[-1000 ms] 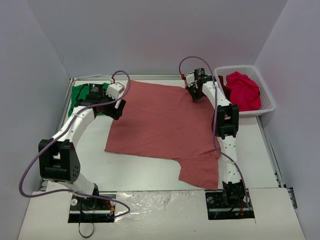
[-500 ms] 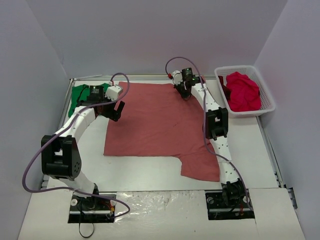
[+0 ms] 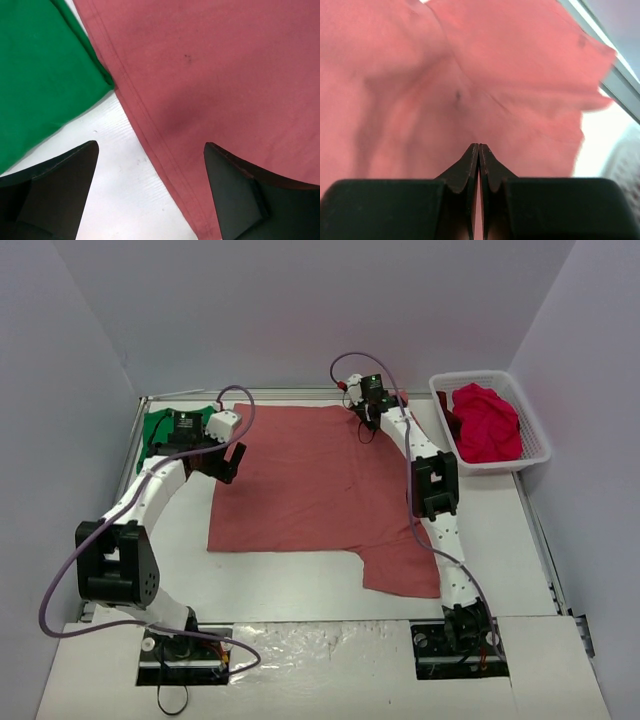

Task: Fold and stack the t-shirts
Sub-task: Flatten out the tshirt

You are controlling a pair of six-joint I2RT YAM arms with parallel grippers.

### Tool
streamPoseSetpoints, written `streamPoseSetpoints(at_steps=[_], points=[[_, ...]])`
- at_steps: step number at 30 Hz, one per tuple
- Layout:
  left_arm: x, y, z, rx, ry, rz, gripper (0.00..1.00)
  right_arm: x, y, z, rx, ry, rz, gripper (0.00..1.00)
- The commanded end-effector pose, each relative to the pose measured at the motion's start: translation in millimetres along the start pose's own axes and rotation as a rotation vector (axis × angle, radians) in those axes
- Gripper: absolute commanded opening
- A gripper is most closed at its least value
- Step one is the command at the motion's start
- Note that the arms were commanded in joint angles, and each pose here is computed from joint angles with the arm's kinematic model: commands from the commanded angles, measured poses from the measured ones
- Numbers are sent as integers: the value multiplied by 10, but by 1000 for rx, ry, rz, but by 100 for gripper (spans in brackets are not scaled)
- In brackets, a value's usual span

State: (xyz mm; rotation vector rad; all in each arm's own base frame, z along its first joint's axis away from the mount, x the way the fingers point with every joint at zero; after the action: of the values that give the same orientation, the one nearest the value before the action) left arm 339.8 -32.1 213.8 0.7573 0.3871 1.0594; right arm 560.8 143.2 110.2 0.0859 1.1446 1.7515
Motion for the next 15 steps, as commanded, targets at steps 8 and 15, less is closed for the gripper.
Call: streamPoseSetpoints(at_steps=[8, 15], points=[[-305, 930, -132, -103, -278, -94, 86, -522, 2591, 280, -347, -69, -64, 49], [-760, 831, -952, 163, -592, -183, 76, 113, 3296, -1006, -196, 27, 300, 86]])
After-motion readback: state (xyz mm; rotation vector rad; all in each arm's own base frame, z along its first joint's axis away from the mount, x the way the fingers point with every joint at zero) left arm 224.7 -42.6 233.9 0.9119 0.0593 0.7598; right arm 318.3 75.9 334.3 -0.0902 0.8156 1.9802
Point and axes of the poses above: each gripper's point midway between its finger pads, its own y axis back along the fingers, its own x axis along the line the jaws close on, z = x × y, the point moved 10 cm from there along y, back along the fingers, and after that the axes turned 2 degrees about y, right-handed, at the moved point
